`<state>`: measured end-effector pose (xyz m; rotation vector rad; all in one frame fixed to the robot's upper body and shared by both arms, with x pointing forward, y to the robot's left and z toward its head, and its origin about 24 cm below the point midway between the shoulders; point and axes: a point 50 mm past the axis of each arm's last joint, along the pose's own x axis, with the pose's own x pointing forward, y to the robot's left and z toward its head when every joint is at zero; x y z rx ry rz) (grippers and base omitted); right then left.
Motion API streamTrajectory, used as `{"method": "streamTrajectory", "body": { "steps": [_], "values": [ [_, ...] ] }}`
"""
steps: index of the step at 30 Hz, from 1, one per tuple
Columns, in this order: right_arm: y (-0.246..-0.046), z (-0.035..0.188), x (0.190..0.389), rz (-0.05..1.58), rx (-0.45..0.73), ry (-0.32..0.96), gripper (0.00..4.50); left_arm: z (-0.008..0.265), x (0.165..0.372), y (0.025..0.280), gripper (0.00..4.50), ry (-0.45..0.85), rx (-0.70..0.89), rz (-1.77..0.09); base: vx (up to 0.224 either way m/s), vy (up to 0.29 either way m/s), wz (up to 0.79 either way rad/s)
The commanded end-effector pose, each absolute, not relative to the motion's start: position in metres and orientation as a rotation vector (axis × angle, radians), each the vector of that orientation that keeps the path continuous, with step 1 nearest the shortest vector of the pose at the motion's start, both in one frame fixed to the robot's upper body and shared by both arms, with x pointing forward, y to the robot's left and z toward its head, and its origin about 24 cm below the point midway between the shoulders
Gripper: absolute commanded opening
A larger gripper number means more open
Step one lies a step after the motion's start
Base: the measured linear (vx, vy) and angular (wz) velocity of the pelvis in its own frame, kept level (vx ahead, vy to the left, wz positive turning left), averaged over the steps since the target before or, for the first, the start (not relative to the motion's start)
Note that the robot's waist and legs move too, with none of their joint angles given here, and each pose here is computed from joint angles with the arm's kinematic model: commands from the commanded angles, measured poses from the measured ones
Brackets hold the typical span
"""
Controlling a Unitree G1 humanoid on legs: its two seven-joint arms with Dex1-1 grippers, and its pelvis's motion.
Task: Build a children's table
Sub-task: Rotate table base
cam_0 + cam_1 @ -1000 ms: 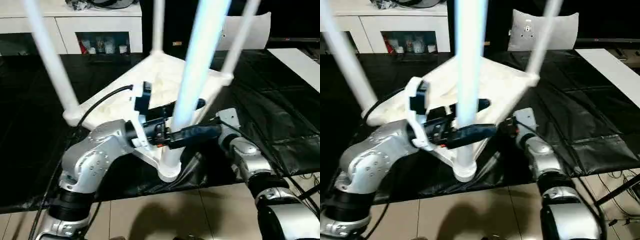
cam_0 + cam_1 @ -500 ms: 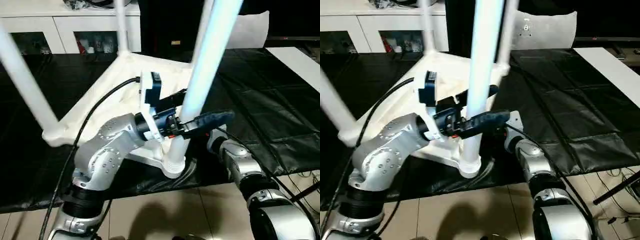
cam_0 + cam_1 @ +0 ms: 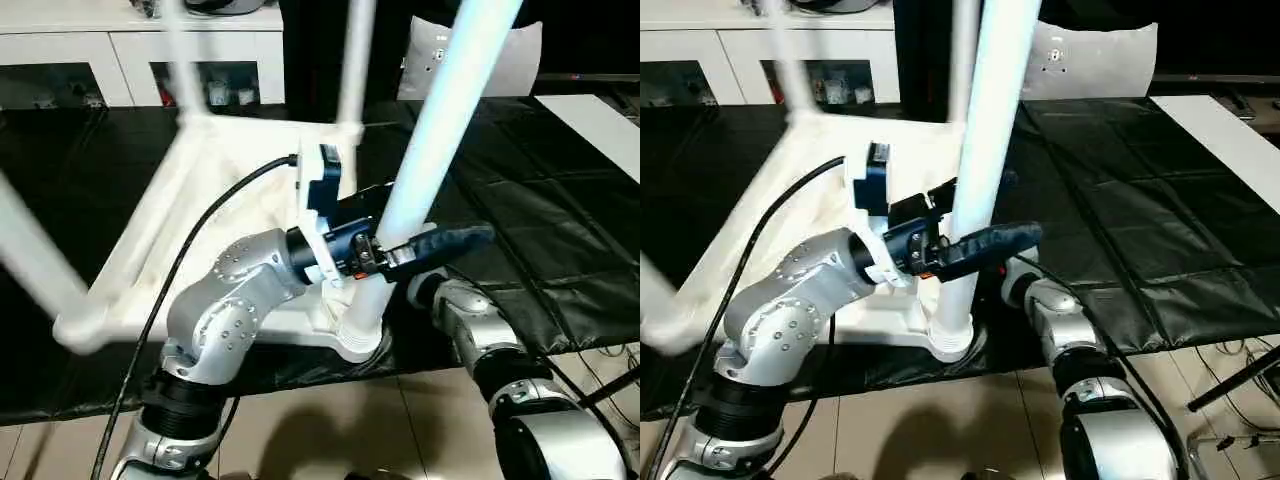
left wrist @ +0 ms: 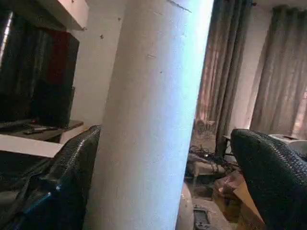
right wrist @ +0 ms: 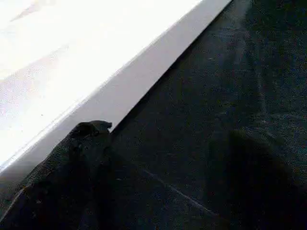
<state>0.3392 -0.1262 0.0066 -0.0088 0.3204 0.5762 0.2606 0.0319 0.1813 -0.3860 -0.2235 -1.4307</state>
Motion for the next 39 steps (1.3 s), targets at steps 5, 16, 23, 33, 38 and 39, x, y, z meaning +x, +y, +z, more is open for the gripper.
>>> {"method": "streamTrajectory", "body": {
  "steps": [5, 16, 23, 33, 38, 39],
  "values": [
    [-0.116, 0.019, 0.347, 0.562, -0.034, 0.253, 4.5, 0.169, 0.282, 0.027, 4.46, -0.168, -0.24, -1.281, 0.0, 0.0, 0.0],
    [-0.174, 0.026, 0.347, 0.406, -0.069, 0.222, 4.5, 0.145, 0.313, 0.076, 4.46, -0.1, -0.016, -1.003, 0.0, 0.0, 0.0],
    [-0.197, 0.034, 0.33, 0.589, -0.087, 0.203, 4.5, 0.121, 0.294, 0.089, 4.46, 0.003, 0.028, -1.179, 0.0, 0.0, 0.0],
    [-0.21, 0.046, 0.301, 0.886, -0.169, 0.252, 4.5, 0.081, 0.306, 0.13, 3.93, 0.238, 0.326, -1.278, 0.0, 0.0, 0.0],
    [-0.212, 0.054, 0.284, 1.01, -0.168, 0.286, 4.5, 0.071, 0.311, 0.141, 3.46, 0.322, 0.42, -1.35, 0.0, 0.0, 0.0],
    [-0.212, 0.055, 0.283, 1.015, -0.167, 0.288, 4.5, 0.07, 0.312, 0.141, 3.46, 0.325, 0.424, -1.352, 0.0, 0.0, 0.0]
  ]
}}
